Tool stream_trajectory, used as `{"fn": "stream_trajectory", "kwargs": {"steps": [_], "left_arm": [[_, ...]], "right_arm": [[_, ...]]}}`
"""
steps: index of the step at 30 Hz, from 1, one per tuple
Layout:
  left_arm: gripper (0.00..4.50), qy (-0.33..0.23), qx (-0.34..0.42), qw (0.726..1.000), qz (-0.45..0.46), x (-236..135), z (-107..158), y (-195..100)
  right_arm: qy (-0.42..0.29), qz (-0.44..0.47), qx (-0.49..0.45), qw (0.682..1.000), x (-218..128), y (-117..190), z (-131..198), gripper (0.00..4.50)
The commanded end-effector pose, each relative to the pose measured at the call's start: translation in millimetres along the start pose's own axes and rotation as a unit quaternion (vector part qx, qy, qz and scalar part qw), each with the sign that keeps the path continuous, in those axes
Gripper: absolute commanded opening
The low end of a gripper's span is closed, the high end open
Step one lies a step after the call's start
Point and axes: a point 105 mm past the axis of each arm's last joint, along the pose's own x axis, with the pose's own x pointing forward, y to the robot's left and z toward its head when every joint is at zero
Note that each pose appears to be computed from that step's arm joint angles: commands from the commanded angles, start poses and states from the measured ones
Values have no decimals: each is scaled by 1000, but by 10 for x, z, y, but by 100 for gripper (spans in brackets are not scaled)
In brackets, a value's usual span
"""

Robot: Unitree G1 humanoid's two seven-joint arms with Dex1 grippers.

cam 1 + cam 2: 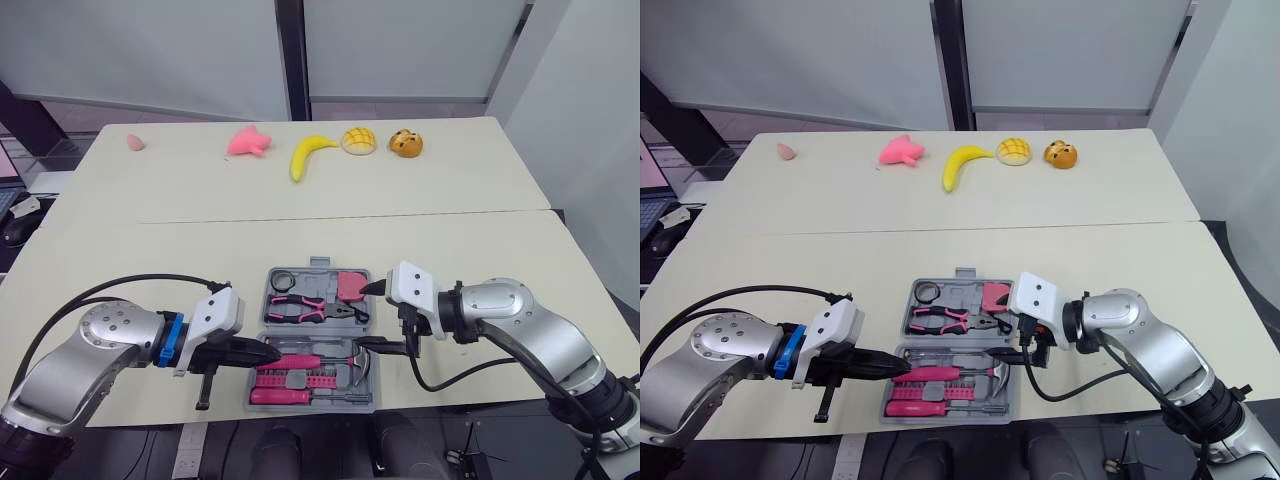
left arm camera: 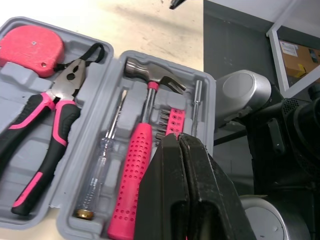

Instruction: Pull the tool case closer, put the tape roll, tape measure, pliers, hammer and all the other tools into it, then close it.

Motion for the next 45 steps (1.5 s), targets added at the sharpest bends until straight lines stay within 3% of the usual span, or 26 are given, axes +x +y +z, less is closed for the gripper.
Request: {"fn": "stream_trajectory", "kwargs": {"steps": [1,16,33,39,45], "left_arm": [[0,12,19,1000,-14,28,-78,-39],[0,32,66,997,-26,480,-581,10],[0,42,71,996,-22,601,-734,-36],[0,57,72,995,-24,605,-766,-48],[0,64,71,995,-31,631,-724,-26]], "right_arm": [[-4,-2,-18,1000,-35,7,50,449],[24,17,7,1000,-91,128,-73,449],[34,1,20,999,-125,129,-137,449],[51,-70,126,988,-167,-152,-273,449],[84,-183,240,950,-91,-658,-440,449]]}}
